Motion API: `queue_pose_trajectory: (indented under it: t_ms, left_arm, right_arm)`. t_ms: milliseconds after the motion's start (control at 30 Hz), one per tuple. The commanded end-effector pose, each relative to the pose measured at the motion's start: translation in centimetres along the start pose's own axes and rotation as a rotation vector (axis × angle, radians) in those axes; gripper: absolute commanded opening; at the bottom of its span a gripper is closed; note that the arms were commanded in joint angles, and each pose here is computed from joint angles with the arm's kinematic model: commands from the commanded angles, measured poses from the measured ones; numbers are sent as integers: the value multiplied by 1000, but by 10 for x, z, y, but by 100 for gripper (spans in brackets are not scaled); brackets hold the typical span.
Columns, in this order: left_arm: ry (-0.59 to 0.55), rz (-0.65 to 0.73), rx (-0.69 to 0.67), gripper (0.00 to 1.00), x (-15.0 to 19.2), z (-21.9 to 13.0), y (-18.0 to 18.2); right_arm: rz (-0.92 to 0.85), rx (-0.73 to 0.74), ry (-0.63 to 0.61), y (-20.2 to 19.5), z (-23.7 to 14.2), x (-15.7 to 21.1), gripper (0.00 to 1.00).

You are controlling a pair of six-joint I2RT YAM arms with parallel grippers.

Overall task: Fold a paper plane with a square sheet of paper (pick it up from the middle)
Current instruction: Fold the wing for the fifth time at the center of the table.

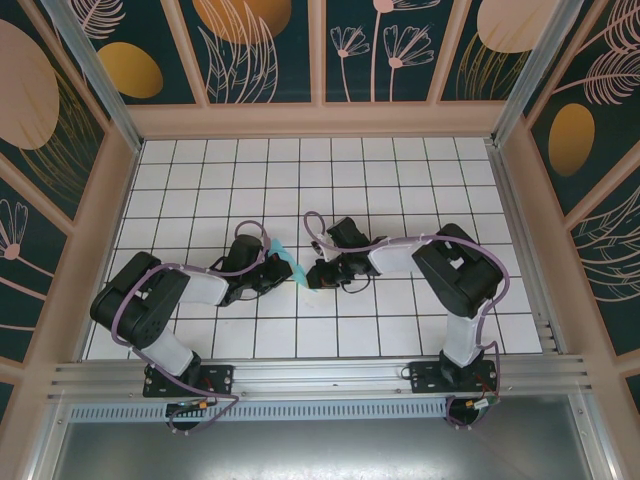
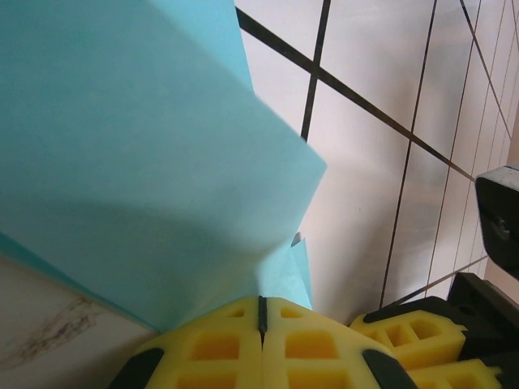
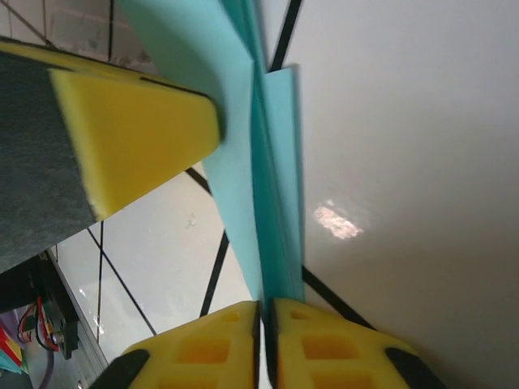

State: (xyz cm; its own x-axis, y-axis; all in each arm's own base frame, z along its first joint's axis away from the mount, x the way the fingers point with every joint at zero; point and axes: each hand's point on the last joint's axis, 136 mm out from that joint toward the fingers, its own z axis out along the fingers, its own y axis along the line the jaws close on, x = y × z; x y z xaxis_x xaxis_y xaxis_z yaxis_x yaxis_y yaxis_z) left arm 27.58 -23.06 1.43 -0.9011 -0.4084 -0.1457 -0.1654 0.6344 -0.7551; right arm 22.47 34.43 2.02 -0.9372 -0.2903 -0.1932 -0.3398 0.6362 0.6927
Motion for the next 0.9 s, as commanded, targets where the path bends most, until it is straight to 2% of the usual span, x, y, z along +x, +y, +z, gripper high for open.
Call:
queue_pose_trajectory:
  t_ms: [0,133,333,433,667,867]
  left_arm:
    - [-4,-29,-130,4,4,3,32]
    - [-3,-28,-128,4,4,3,32]
    - [-3,-27,-130,4,4,3,32]
    - [-2,-27,-131,4,4,3,32]
    - [-3,-33,-144,4,3,3,34]
    - [-3,-52,-189,2,4,4,43]
  right_arm:
    - [4,69,-42,2,-19,-3,20]
    - [-15,76,-105,14,-33,-18,20]
    - [-42,-9,-50,35,-9,-21,6]
    - [-47,-21,-30,36,1,-24,2]
    - [-23,31,12,18,13,-18,0]
    - [13,101,67,-7,17,5,0]
